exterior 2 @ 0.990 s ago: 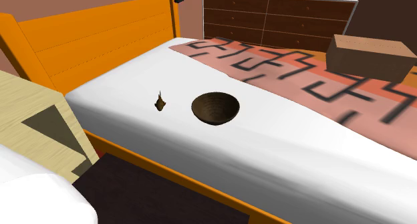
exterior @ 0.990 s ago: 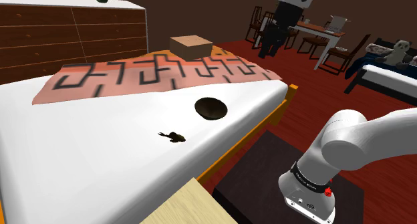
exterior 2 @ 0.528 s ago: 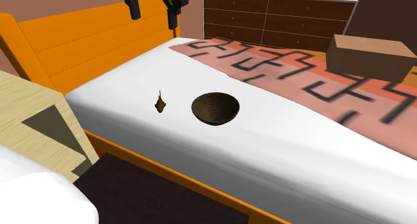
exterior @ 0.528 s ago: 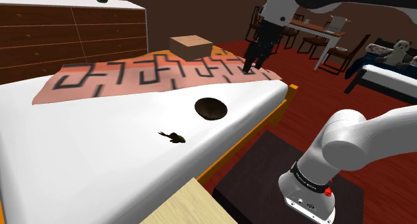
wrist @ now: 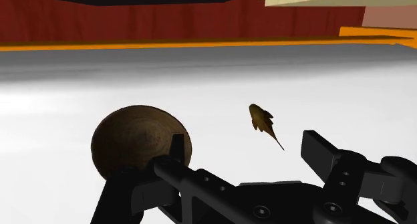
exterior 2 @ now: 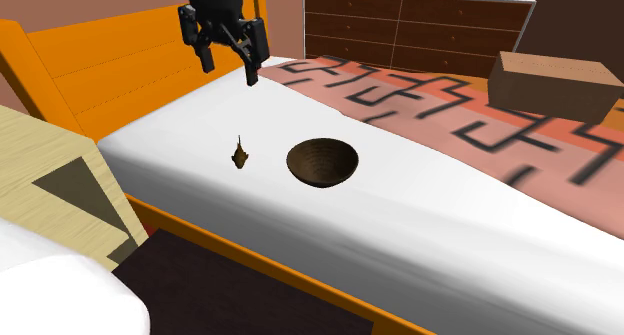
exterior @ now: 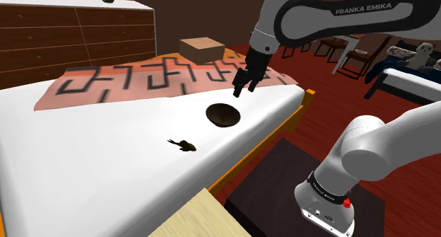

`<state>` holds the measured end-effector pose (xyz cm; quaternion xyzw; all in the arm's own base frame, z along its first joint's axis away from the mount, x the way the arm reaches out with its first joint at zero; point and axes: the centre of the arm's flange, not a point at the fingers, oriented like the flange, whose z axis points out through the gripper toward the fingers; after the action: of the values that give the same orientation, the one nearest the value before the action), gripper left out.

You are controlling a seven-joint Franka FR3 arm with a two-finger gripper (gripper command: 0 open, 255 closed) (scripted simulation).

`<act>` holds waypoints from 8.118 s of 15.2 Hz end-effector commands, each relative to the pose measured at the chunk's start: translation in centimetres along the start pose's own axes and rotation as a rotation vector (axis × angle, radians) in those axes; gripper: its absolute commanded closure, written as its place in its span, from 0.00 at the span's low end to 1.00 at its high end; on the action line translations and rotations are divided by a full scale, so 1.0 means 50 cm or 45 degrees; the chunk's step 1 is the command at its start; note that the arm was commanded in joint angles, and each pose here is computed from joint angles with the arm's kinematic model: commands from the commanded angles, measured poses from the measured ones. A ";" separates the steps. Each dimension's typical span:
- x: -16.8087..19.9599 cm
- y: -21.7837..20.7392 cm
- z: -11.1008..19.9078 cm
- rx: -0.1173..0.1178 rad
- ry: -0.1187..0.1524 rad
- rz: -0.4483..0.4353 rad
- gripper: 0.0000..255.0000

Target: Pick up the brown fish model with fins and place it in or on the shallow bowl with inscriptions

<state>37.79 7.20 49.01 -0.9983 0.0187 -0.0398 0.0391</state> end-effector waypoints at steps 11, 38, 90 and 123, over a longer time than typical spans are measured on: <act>0.091 -0.133 0.283 -0.041 0.010 0.032 0.00; 0.186 -0.246 0.638 -0.081 0.018 0.062 0.00; 0.213 0.072 0.321 -0.081 0.018 0.062 1.00; 0.205 0.276 0.437 -0.081 0.018 0.062 0.00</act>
<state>49.31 -5.28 27.03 -0.9979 0.0445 -0.0453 0.0080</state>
